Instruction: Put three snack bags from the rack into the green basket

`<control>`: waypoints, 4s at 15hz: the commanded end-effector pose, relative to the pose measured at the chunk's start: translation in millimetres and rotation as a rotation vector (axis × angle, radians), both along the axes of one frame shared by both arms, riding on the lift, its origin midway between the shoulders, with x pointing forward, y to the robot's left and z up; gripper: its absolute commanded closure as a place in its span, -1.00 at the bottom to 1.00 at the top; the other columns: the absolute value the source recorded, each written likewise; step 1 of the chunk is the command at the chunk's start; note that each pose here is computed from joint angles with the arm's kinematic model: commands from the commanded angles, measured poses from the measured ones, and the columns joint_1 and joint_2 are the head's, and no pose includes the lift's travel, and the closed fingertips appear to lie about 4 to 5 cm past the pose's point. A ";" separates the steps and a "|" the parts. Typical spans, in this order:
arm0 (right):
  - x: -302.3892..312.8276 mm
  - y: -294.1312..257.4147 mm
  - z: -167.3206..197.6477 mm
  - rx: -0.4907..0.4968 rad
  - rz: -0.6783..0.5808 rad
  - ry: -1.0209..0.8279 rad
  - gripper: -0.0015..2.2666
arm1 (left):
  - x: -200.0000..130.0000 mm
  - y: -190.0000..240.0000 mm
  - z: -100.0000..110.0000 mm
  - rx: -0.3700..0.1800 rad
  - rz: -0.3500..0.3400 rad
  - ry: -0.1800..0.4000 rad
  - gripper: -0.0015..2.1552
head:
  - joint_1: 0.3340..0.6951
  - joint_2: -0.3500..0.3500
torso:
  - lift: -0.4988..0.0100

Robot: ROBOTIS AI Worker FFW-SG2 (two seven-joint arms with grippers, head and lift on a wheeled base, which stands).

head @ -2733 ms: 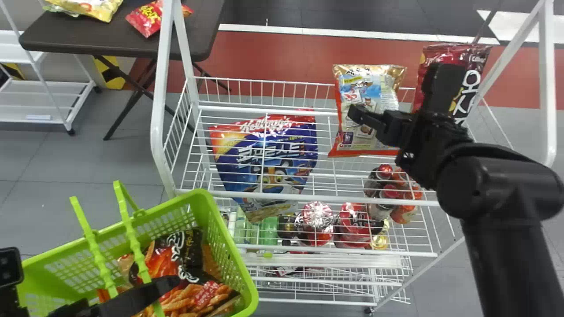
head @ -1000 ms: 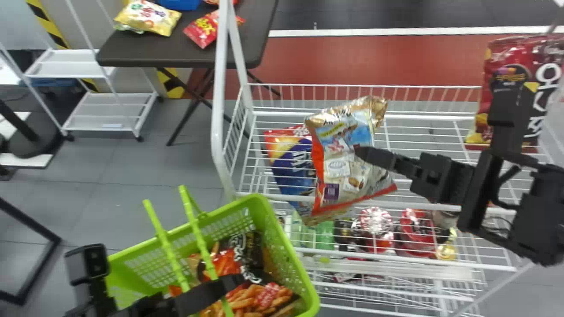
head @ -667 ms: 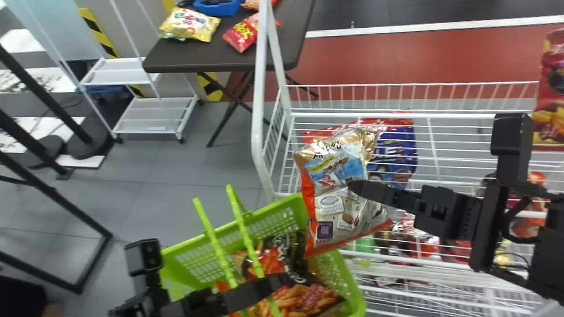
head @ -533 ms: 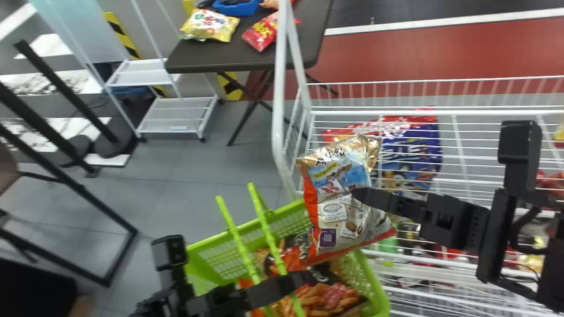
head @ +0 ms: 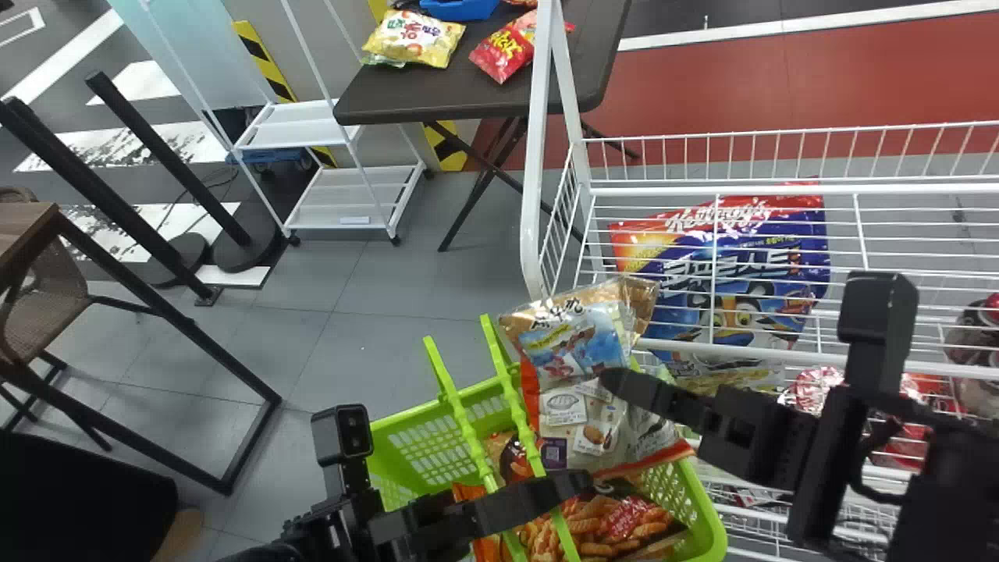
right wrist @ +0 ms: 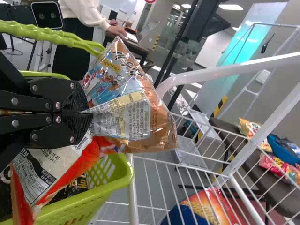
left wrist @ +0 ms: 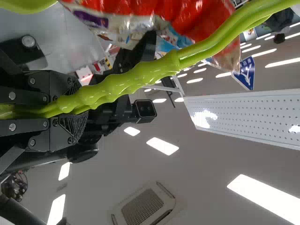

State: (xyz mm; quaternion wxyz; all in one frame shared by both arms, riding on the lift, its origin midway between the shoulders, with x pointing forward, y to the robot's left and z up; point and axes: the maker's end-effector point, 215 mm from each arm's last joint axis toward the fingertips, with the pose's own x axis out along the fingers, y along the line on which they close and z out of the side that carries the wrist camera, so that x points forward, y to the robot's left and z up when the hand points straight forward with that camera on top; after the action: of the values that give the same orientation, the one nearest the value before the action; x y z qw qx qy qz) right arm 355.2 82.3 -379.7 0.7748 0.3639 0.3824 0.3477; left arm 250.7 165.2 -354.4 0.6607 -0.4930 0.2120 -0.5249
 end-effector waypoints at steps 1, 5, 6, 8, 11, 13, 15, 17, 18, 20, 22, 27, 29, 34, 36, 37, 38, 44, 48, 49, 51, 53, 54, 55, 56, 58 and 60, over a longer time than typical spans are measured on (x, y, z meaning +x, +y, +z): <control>-10.7 8.6 -7.9 0.055 -0.013 0.056 0.99 | 0.2 0.8 0.3 -0.004 0.003 0.003 0.99 | 1.00 1.00 | 0.96; -17.1 15.8 -13.2 0.179 -0.019 0.142 0.99 | 1.5 0.3 1.3 -0.004 0.003 -0.003 0.99 | 1.00 1.00 | 0.96; -17.6 15.0 -13.6 0.176 -0.017 0.143 0.99 | 1.5 0.5 0.8 -0.005 0.003 -0.001 0.99 | 1.00 1.00 | 0.96; -30.5 13.6 -22.4 0.149 0.022 0.171 0.54 | 1.9 2.4 0.4 -0.003 0.008 0.000 0.99 | 1.00 1.00 | 0.96; -62.9 13.4 -21.8 0.147 0.104 0.222 -1.00 | 3.9 10.8 0.4 0.000 0.026 -0.001 0.99 | 1.00 1.00 | 0.96; -62.9 6.5 -15.7 0.163 0.099 0.222 -0.96 | 5.4 15.0 1.8 -0.001 0.036 -0.005 0.99 | 1.00 1.00 | 0.96; -56.8 -6.9 -13.7 0.167 0.071 0.218 -0.95 | 5.8 17.4 2.6 -0.001 0.041 -0.007 0.99 | 1.00 1.00 | 0.96; -46.3 -25.1 -7.7 0.188 0.034 0.209 -0.96 | 5.7 18.4 2.7 -0.002 0.042 -0.005 0.99 | 1.00 1.00 | 0.96; -39.6 -38.0 -6.7 0.187 0.010 0.200 -0.97 | 5.6 19.0 3.4 -0.004 0.043 -0.006 0.99 | 1.00 1.00 | 0.96; -20.9 -69.4 -14.1 0.130 -0.029 0.157 -0.97 | 5.6 19.0 3.4 -0.004 0.043 -0.006 0.99 | 1.00 1.00 | 0.96; -1.9 -94.9 -46.1 -0.058 -0.085 0.081 -0.94 | 5.5 19.0 3.7 -0.005 0.042 -0.007 0.99 | 1.00 1.00 | 0.96; 90.1 -167.8 -29.2 -0.441 -0.404 -0.515 -0.93 | 5.0 19.0 5.6 -0.012 0.044 -0.013 0.99 | 1.00 0.78 | 0.96; 95.7 -180.2 -6.3 -0.534 -0.527 -0.742 -0.93 | 3.8 17.7 4.8 -0.016 0.043 -0.007 0.99 | 1.00 0.54 | 0.96; 63.2 -213.4 -14.0 -0.662 -0.652 -0.819 -0.93 | 2.3 20.4 3.3 -0.016 0.051 -0.001 0.99 | 1.00 0.34 | 0.96; 51.7 -231.3 -22.6 -0.688 -0.671 -0.800 -0.93 | 2.1 22.2 3.0 -0.014 0.055 0.000 0.99 | 1.00 0.29 | 0.96; 44.9 -237.7 -21.6 -0.690 -0.686 -0.806 -0.93 | 1.1 22.5 2.3 -0.014 0.058 0.003 0.99 | 1.00 0.26 | 0.96; 39.2 -239.3 -23.2 -0.691 -0.688 -0.804 -0.93 | -1.0 23.7 1.1 -0.014 0.060 0.008 0.99 | 1.00 0.23 | 0.96; 30.7 -243.1 -19.6 -0.680 -0.693 -0.819 -0.93 | -6.3 25.4 -2.8 -0.004 0.070 0.023 0.99 | 1.00 0.18 | 0.96; 30.2 -245.4 -22.4 -0.677 -0.696 -0.811 -0.93 | -8.5 26.5 -5.5 0.004 0.073 0.031 0.99 | 1.00 0.16 | 0.96; 30.7 -246.4 -20.9 -0.678 -0.697 -0.814 -0.93 | -8.3 26.4 -5.7 0.007 0.074 0.031 0.99 | 1.00 0.16 | 0.96; 30.8 -248.2 -23.4 -0.675 -0.698 -0.801 -0.93 | -8.1 25.5 -6.2 0.007 0.074 0.032 0.99 | 1.00 0.15 | 0.96; 30.2 -247.8 -24.2 -0.673 -0.696 -0.798 -0.93 | -8.6 25.4 -7.3 0.009 0.075 0.038 0.99 | 1.00 0.14 | 0.96; 30.2 -248.3 -24.3 -0.672 -0.697 -0.797 -0.93 | -8.8 25.2 -7.8 0.012 0.075 0.040 0.99 | 1.00 0.13 | 0.96; 29.3 -247.6 -23.9 -0.669 -0.697 -0.795 -0.93 | -9.3 25.0 -8.2 0.011 0.076 0.041 0.99 | 1.00 0.13 | 0.96; 29.5 -247.6 -23.1 -0.669 -0.698 -0.797 -0.93 | -9.5 25.0 -7.9 0.009 0.075 0.041 0.99 | 1.00 0.13 | 0.96; 29.3 -248.0 -25.8 -0.671 -0.697 -0.788 -0.93 | -10.1 25.3 -7.9 0.008 0.077 0.041 0.99 | 1.00 0.13 | 0.96; 28.6 -249.2 -27.3 -0.671 -0.698 -0.783 -0.93 | -10.2 24.7 -7.5 0.004 0.078 0.041 0.99 | 1.00 0.13 | 0.96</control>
State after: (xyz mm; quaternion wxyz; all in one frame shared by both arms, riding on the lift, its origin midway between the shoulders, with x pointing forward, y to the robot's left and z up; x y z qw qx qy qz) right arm 384.2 -166.1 -405.6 0.9977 0.0492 0.0152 0.0432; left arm 240.6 190.2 -361.9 0.6773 -0.5093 0.2078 -0.4885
